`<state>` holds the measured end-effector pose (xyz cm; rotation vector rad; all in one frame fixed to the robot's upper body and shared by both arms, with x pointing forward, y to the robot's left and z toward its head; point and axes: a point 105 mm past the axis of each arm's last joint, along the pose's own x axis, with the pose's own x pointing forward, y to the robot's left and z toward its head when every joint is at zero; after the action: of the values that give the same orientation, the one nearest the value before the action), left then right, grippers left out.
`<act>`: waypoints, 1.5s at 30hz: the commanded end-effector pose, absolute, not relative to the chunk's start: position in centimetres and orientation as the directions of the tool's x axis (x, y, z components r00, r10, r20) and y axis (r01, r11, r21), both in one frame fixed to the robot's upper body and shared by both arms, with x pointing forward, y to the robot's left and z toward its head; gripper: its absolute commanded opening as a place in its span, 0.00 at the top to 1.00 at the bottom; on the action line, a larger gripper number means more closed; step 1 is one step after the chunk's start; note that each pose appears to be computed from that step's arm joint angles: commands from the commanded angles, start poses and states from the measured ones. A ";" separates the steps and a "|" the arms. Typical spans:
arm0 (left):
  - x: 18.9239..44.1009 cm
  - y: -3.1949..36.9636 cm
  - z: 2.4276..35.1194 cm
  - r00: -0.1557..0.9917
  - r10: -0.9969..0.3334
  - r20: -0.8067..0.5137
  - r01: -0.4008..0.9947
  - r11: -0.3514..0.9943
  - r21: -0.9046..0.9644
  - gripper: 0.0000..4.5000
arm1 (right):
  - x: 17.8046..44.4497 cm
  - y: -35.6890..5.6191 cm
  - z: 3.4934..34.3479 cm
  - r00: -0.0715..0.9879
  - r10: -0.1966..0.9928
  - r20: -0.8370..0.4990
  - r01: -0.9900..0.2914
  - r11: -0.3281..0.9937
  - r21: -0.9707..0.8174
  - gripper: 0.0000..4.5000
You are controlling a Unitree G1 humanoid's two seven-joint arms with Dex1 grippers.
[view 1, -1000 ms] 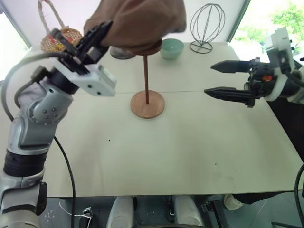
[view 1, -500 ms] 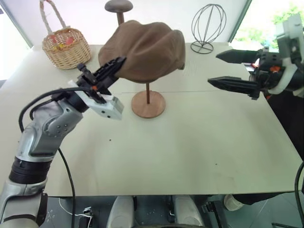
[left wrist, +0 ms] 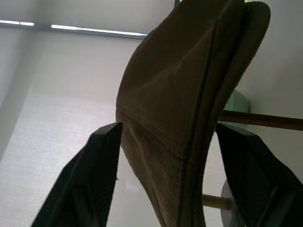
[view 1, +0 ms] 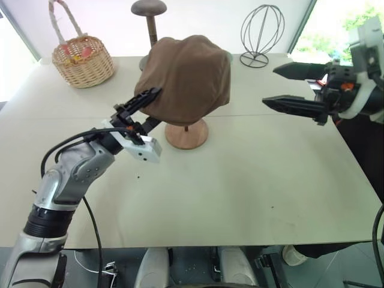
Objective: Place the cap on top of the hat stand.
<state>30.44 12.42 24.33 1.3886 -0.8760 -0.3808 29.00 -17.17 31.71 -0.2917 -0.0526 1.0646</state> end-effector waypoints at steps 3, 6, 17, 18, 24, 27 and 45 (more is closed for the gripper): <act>29.1 13.7 25.6 0.647 -0.680 0.345 -0.267 0.222 0.938 0.01 | 28.3 -17.0 33.0 0.468 0.881 -0.067 -0.849 0.427 -0.310 0.00; 28.0 15.1 25.8 0.659 -0.670 0.341 -0.208 0.273 0.939 0.01 | 28.8 -17.0 32.7 0.463 0.883 -0.077 -0.855 0.422 -0.302 0.00; 27.1 19.6 25.9 0.744 -0.641 0.189 0.068 0.354 0.933 0.01 | 29.2 -16.8 32.5 0.412 0.904 -0.118 -0.882 0.363 -0.300 0.00; 27.3 20.4 25.5 0.768 -0.627 0.132 0.143 0.369 0.918 0.01 | 29.1 -16.7 32.5 0.404 0.906 -0.127 -0.885 0.352 -0.303 0.00; 28.9 26.6 24.8 0.873 -0.485 -0.057 0.388 0.617 0.685 0.01 | 28.6 -15.8 32.8 0.385 0.915 -0.119 -0.876 0.322 -0.360 0.00; 29.1 28.9 25.4 0.876 -0.471 -0.103 0.466 0.773 0.431 0.01 | 28.1 -14.7 32.2 0.386 0.911 -0.141 -0.850 0.293 -0.438 0.00; 21.6 24.7 30.4 0.458 -0.849 -0.264 0.880 0.475 0.002 0.01 | 29.8 -8.3 26.4 0.507 0.860 0.056 -0.211 0.187 -0.960 0.00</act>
<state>22.07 24.98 28.68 0.0763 0.2915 -1.0574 30.51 -8.93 25.58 -1.0607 -0.5696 0.8919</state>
